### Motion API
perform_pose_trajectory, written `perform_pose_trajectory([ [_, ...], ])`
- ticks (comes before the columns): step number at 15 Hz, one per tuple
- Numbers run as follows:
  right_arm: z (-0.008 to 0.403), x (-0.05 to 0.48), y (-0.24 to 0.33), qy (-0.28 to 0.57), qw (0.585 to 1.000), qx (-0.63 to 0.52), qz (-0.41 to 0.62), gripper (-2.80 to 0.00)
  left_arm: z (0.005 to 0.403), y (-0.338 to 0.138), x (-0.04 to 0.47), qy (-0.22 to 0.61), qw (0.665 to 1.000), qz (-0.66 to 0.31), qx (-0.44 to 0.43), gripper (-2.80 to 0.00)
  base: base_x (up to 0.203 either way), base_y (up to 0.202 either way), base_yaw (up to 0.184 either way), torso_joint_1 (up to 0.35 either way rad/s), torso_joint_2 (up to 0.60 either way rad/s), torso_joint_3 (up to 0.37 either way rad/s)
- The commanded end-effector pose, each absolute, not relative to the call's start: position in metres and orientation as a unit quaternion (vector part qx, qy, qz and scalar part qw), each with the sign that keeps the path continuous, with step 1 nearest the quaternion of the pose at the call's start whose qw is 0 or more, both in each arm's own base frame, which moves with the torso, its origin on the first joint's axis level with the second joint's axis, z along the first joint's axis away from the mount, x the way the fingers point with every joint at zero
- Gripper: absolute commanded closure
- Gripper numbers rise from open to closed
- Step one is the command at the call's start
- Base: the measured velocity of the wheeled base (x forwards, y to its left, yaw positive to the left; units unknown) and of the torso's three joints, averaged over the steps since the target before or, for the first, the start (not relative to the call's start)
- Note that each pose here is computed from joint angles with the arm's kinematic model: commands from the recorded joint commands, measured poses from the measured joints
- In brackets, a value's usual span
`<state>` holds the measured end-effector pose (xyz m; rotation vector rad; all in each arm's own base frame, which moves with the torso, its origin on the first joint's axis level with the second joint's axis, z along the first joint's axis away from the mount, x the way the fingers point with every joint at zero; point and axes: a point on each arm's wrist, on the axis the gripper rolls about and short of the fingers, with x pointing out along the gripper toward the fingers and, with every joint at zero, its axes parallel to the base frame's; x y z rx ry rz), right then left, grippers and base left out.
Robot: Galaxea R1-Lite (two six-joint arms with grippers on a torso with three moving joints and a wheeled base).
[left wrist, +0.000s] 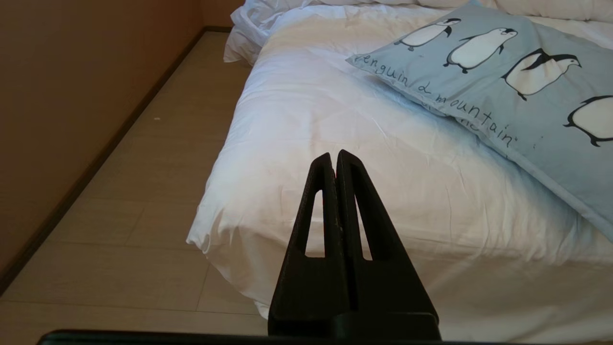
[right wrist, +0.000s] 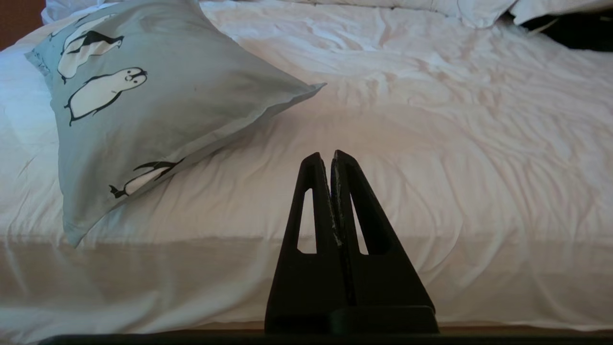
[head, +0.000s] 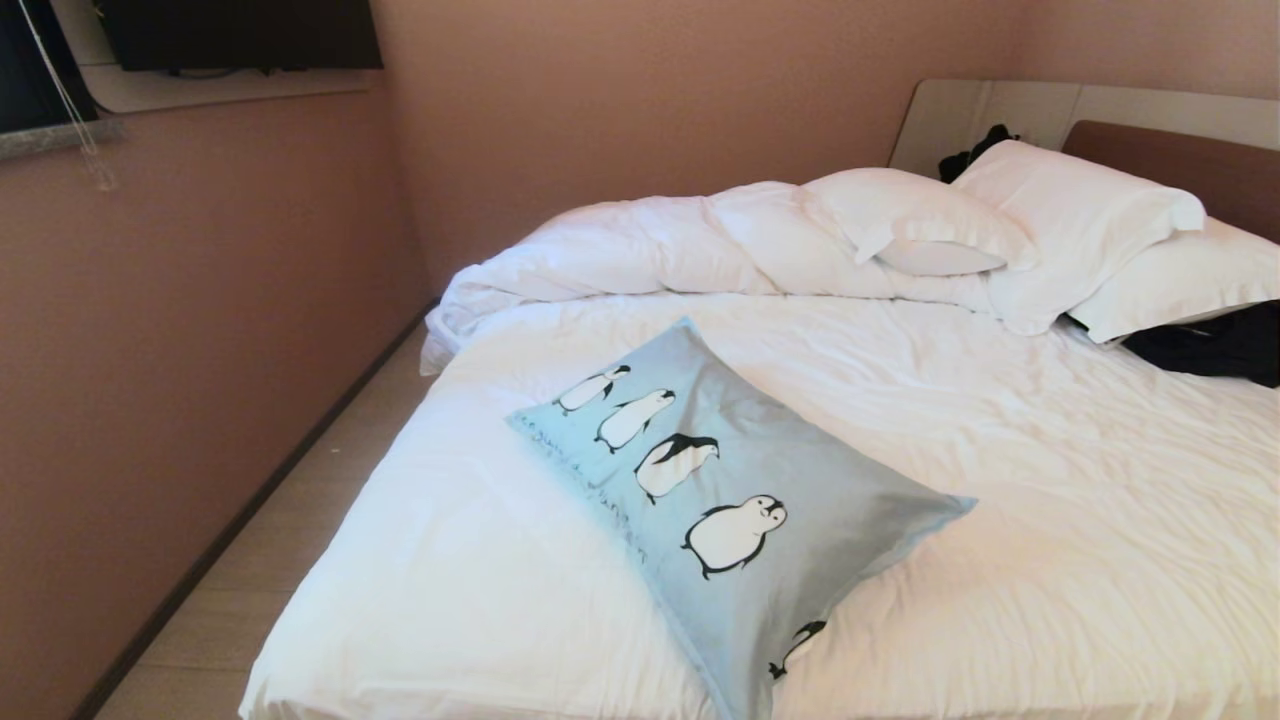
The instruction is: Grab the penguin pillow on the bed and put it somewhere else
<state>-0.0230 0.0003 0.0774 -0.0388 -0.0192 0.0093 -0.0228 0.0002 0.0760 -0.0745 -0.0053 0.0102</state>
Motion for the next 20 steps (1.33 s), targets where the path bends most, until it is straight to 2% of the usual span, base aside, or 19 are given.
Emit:
perform_pose_trajectory([
  [1, 0.0752, -0.0228, 0.0002, 0.002, 1.000, -0.006, 0.003, 0.00, 0.0753, 0.0002, -0.0226, -0.002, 0.999, 0.005, -0.038, 0.00, 0.000, 0.000, 0.000, 0.000, 0.00, 0.000],
  [20, 0.0752, -0.0228, 0.0002, 0.001, 1.000, -0.006, 0.003, 0.00, 0.0753, 0.0002, -0.0226, -0.002, 0.999, 0.005, -0.038, 0.00, 0.000, 0.000, 0.000, 0.000, 0.00, 0.000],
])
